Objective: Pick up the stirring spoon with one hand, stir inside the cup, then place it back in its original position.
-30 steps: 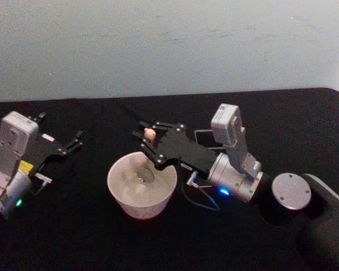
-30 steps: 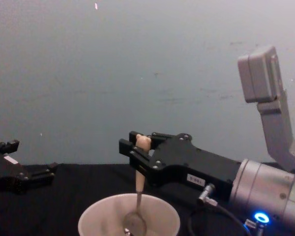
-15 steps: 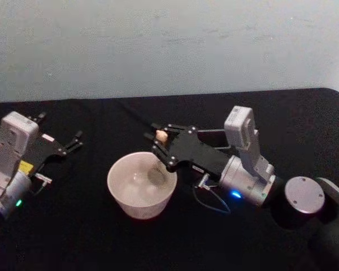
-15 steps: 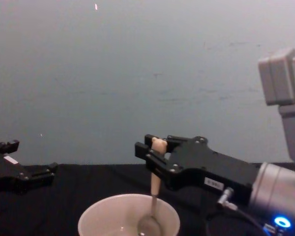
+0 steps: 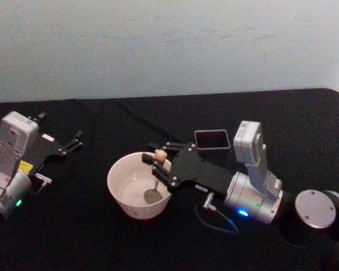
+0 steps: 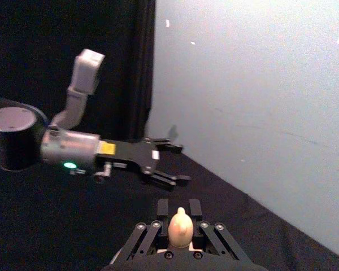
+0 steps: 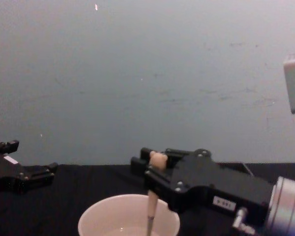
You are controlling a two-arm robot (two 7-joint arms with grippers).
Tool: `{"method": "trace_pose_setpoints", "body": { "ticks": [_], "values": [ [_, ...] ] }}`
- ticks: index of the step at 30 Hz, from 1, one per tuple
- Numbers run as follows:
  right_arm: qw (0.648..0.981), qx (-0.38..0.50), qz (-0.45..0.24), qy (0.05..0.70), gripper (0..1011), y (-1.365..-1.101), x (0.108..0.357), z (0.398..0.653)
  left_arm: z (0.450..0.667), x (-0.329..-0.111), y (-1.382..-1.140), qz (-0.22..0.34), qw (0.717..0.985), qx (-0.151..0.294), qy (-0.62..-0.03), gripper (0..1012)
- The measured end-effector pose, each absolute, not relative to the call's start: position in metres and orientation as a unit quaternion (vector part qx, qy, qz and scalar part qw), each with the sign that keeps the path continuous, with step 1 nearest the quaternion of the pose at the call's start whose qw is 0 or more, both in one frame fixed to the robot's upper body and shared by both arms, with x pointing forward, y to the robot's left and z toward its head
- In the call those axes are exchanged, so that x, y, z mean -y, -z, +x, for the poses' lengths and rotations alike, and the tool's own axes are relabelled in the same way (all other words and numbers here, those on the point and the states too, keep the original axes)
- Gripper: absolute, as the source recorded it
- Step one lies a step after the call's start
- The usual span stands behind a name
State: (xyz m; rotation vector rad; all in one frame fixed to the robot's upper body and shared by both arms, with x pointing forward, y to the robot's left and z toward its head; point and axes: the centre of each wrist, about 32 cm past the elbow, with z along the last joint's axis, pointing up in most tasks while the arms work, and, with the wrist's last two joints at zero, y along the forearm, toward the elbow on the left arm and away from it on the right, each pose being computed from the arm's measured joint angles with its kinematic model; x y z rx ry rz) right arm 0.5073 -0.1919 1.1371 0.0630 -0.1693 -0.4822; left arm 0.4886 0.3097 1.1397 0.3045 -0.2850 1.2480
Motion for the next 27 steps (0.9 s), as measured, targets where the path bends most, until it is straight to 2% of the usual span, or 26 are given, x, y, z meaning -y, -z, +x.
{"method": "trace_pose_setpoints", "body": {
  "ticks": [8,16,27],
  "values": [
    [0.972,0.077,0.041,0.217,212,-1.136,0.174,0.504,0.489,-0.310,-1.140,0.141,0.791,0.132,-0.580,1001],
    [0.967,0.087,0.044,0.235,212,-1.135,0.158,0.517,0.489,-0.310,-1.140,0.141,0.791,0.132,-0.580,1001],
    [0.956,0.099,0.035,0.273,212,-1.134,0.165,0.531,0.489,-0.310,-1.140,0.141,0.791,0.132,-0.580,1002]
  ]
}}
